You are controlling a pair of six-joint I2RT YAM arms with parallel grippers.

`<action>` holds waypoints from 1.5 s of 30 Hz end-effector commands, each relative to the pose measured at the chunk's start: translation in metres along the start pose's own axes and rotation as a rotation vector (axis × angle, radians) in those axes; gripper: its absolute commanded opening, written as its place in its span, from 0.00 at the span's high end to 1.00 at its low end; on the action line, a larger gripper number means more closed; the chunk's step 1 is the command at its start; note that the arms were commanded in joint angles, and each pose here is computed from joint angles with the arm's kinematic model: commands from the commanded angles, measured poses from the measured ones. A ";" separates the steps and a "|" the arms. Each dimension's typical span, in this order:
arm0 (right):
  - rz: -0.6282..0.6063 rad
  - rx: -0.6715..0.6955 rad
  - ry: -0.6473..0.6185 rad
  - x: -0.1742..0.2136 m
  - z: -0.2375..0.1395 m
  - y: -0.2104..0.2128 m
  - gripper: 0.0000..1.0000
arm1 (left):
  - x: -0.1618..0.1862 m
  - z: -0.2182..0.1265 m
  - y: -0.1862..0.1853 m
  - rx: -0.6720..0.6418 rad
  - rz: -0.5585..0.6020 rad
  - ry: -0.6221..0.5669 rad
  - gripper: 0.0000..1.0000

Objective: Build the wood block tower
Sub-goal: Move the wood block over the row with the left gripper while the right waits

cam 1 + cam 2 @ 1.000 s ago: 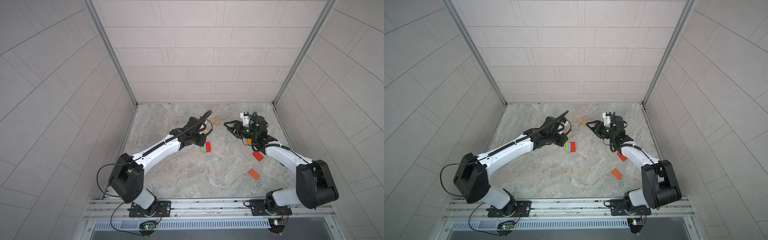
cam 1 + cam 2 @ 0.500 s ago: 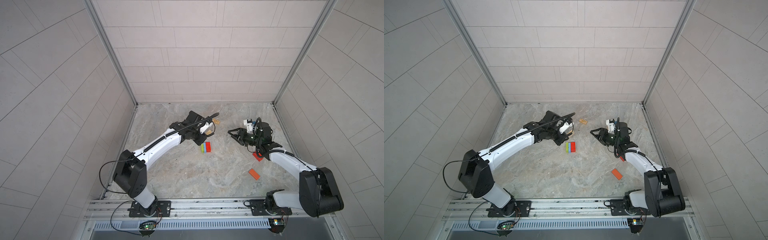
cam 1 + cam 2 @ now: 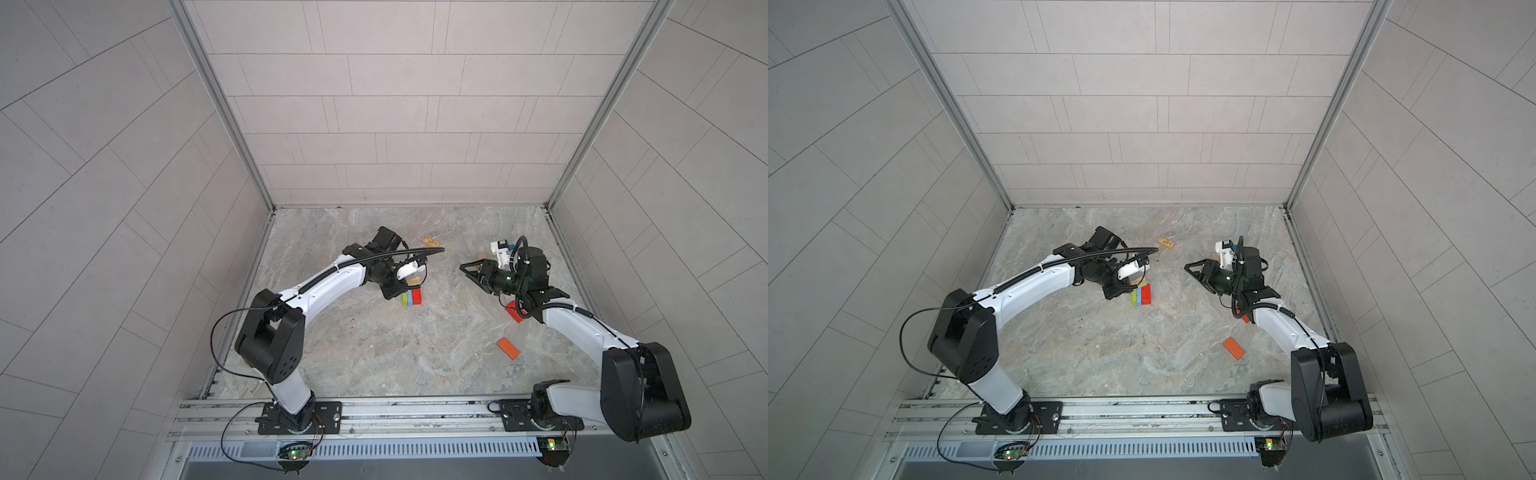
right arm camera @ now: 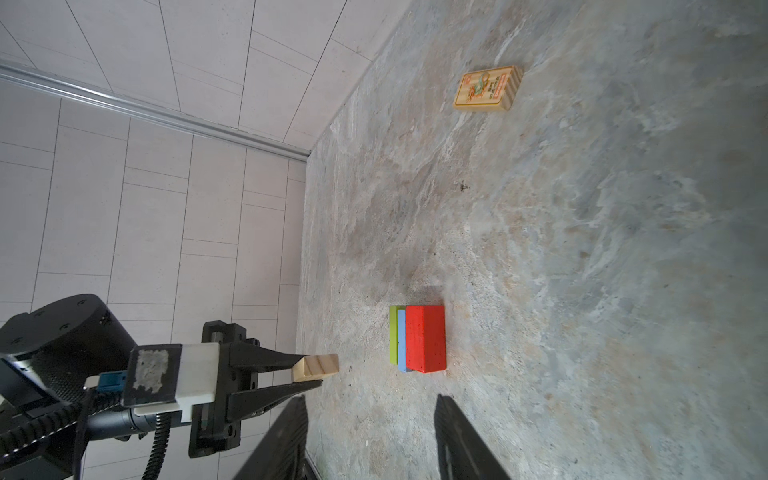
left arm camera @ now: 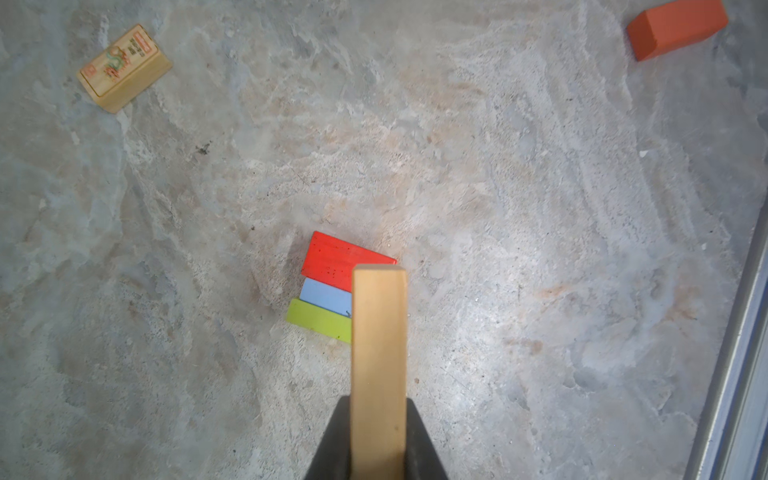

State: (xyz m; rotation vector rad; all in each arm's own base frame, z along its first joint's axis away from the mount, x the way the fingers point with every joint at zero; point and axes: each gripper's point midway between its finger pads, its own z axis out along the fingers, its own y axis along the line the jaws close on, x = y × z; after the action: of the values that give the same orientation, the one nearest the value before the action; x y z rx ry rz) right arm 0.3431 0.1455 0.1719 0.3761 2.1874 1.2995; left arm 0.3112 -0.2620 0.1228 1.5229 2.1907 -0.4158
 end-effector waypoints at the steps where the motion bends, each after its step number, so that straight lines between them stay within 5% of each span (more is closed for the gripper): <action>1: -0.007 0.007 0.003 0.002 0.000 -0.005 0.50 | 0.013 0.010 0.000 0.035 0.091 0.035 1.00; 14: 0.002 0.025 0.016 0.003 0.006 -0.016 0.53 | 0.005 0.037 0.018 0.054 0.232 0.027 1.00; 45: 0.018 0.037 0.027 0.005 0.011 -0.026 0.55 | -0.003 0.066 0.028 0.100 0.245 0.032 0.92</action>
State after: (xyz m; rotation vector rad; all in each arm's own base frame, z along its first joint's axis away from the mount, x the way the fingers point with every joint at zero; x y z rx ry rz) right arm 0.3475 0.1443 0.1480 0.3969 2.2359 1.2839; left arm 0.3492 -0.2804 0.0633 1.8277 2.0257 -0.3994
